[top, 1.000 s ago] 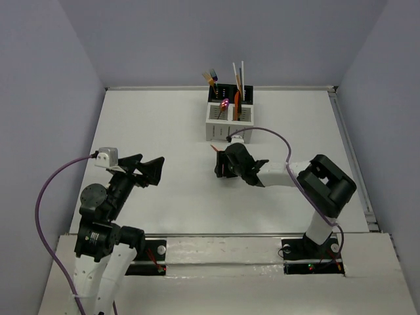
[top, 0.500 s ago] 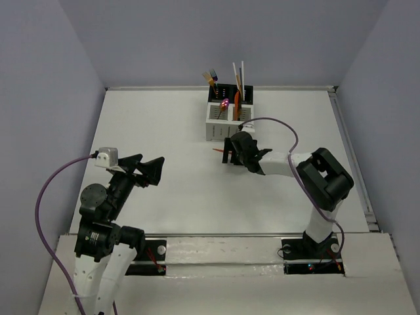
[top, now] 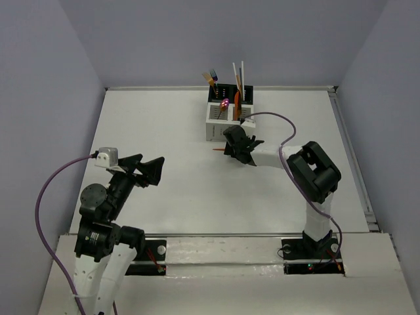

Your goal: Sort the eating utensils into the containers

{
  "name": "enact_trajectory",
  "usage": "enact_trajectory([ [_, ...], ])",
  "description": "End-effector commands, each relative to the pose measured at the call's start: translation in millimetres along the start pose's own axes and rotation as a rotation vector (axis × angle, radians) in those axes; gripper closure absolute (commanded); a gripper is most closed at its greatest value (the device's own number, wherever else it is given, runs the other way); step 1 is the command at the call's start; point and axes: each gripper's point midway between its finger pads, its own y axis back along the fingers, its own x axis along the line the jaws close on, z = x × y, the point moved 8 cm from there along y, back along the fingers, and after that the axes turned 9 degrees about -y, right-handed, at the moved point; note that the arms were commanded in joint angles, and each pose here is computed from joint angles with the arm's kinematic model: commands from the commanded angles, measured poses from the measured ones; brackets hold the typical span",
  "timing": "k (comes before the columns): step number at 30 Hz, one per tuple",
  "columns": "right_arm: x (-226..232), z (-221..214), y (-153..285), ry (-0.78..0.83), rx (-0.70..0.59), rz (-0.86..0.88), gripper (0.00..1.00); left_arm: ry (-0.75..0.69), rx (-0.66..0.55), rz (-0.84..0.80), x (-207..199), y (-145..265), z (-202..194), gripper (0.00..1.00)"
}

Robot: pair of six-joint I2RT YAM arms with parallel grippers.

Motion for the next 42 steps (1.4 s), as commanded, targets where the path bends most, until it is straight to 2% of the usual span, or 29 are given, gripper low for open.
enact_trajectory([
  [1, 2, 2, -1, -0.008, -0.002, -0.039, 0.41, -0.023, -0.043, -0.028, -2, -1, 5, 0.01],
  [5, -2, -7, 23, 0.051, 0.005, 0.003, 0.42, -0.024, -0.044, -0.029, -2, -1, 6, 0.01],
  [7, -1, 4, 36, 0.045, -0.021, 0.044, 0.47, -0.025, -0.046, -0.029, -2, -1, 6, 0.01],
  [11, 4, 6, 36, 0.090, -0.034, 0.102, 0.93, -0.024, -0.051, -0.027, -2, 0, 7, 0.01],
  [18, 36, 17, 14, 0.126, -0.100, 0.181, 0.93, -0.023, -0.046, -0.023, -2, -1, 6, 0.01],
  [30, 60, 19, -13, 0.151, -0.183, 0.244, 0.93, -0.023, -0.040, -0.023, -1, -2, 5, 0.01],
  [39, 56, -8, -31, 0.189, -0.091, 0.267, 0.93, -0.021, -0.036, -0.024, -1, -3, 5, 0.01],
  [42, 58, -21, -24, 0.215, -0.055, 0.295, 0.93, -0.021, -0.038, -0.024, -2, -3, 5, 0.01],
])
